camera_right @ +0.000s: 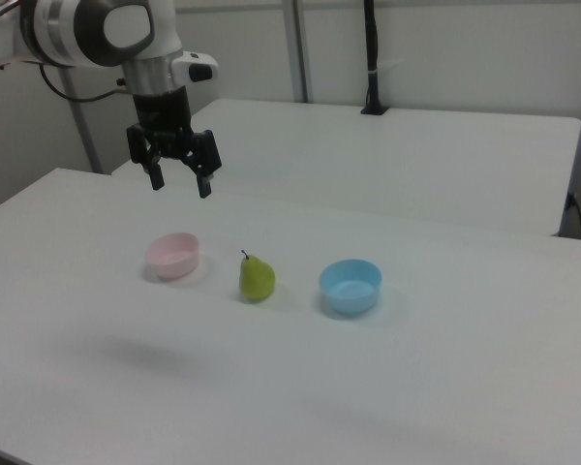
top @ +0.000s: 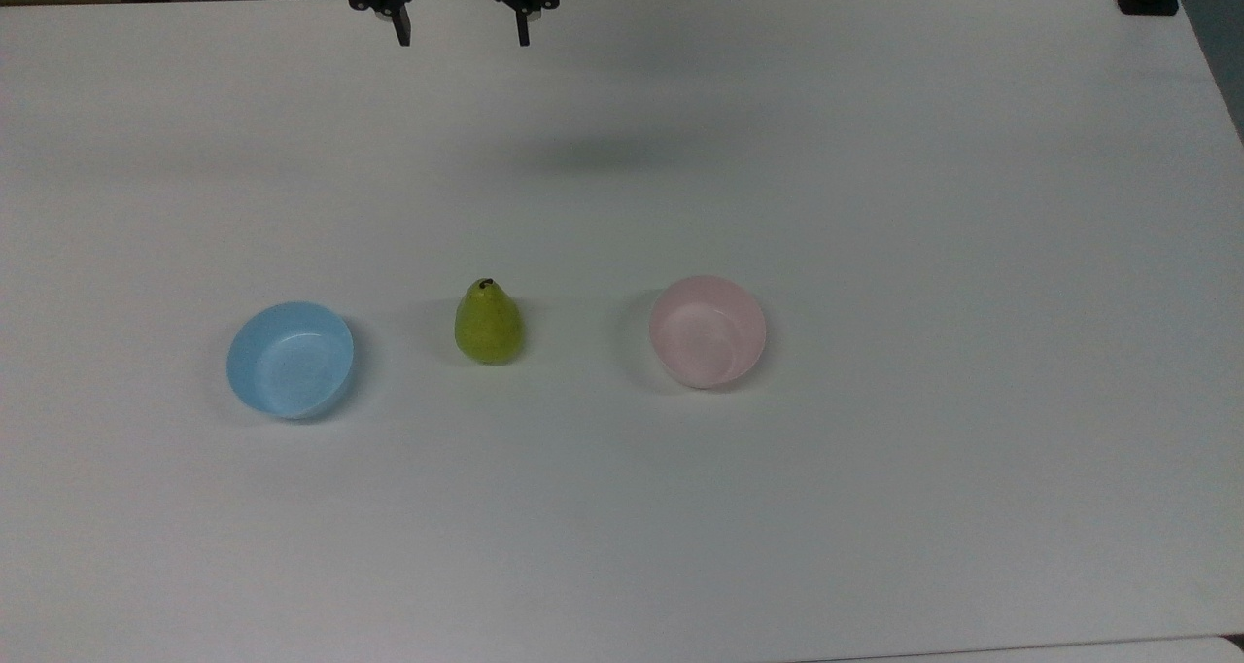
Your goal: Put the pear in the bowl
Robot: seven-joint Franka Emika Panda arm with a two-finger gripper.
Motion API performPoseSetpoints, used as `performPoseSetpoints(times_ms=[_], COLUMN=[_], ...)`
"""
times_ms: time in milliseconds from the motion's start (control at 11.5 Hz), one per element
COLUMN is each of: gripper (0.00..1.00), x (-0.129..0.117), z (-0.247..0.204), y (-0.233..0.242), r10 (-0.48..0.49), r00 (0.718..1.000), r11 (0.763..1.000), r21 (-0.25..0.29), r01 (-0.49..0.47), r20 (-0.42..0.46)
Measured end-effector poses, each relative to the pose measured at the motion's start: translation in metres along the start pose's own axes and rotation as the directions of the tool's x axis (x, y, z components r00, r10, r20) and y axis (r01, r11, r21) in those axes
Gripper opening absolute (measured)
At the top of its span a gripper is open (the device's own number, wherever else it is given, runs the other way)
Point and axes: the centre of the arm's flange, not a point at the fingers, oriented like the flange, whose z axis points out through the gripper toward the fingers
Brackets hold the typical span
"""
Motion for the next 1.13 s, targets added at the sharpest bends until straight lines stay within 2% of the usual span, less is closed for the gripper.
performPoseSetpoints(times_ms=[260, 607, 1127], gripper=[1.0, 1.0, 1.0], x=[0.001, 0.008, 0.008], z=[0.0, -0.007, -0.008], y=[0.0, 0.007, 0.013], r10=[0.0, 0.011, 0.022], r00=[1.0, 0.997, 0.996], r11=[1.0, 1.0, 1.0], r21=[0.0, -0.005, -0.004], r01=[0.0, -0.011, -0.022], r20=[-0.006, -0.077, -0.083])
